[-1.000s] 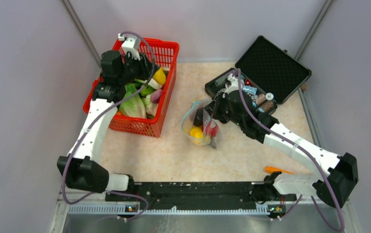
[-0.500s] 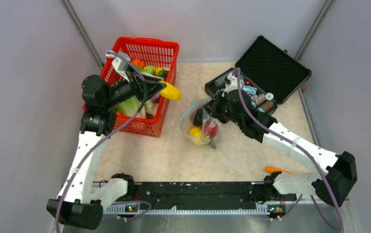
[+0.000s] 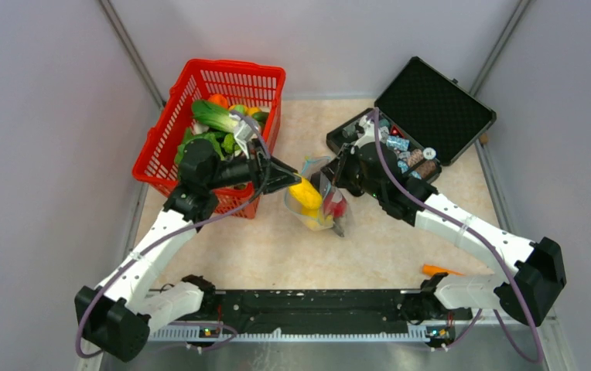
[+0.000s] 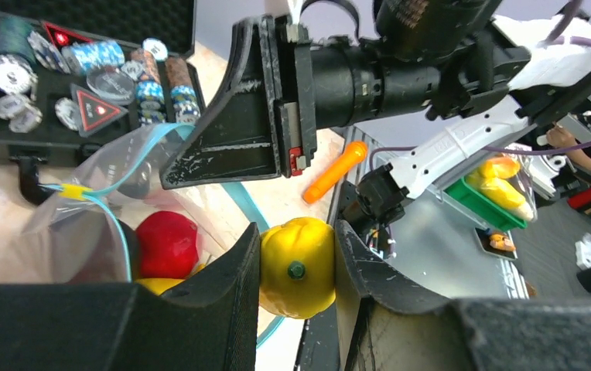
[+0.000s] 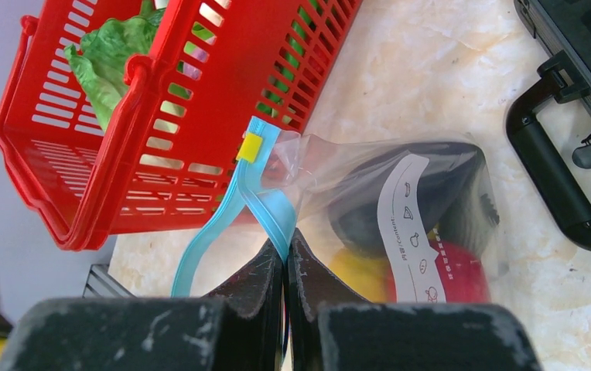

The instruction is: Place the food in the zip-top bag and seal the zipper

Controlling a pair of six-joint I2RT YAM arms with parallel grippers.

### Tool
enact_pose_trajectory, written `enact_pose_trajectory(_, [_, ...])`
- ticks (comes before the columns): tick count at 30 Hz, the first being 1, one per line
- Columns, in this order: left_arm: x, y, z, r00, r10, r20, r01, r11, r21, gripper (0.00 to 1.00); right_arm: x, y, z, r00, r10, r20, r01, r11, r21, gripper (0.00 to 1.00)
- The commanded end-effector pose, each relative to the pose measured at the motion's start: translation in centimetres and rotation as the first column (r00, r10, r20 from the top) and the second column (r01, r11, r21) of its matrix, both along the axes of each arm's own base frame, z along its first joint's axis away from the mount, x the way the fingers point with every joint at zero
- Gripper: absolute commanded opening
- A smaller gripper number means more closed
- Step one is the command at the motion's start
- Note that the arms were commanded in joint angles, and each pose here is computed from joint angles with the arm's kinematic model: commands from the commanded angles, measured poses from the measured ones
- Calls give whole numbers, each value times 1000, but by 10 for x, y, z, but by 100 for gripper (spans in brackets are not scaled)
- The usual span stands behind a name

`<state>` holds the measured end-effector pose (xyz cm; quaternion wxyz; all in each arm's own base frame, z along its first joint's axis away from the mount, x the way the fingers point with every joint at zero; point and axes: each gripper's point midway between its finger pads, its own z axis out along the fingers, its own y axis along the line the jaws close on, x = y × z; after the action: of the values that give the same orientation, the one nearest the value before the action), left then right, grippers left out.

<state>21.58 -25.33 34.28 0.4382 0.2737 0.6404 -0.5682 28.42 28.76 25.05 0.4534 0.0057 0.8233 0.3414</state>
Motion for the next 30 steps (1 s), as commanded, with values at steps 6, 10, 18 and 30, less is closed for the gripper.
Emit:
enact_pose_trajectory(6, [38,-19,-62,972,231,51,-236,943,236,0,2,4,30,998,4,60,-8,998,68,1])
enact_pose_trajectory(10, [38,-18,-57,965,251,79,-262,941,214,0,1,2,32,998,2,64,-6,997,71,1])
enact_pose_trajectory(18, [19,-48,-72,992,86,94,-111,944,310,3,1,1,32,998,-2,67,-3,997,73,1])
enact_pose_trajectory(30, [31,-67,-85,953,56,299,-159,929,333,24,0,0,36,997,-4,76,-3,997,82,2])
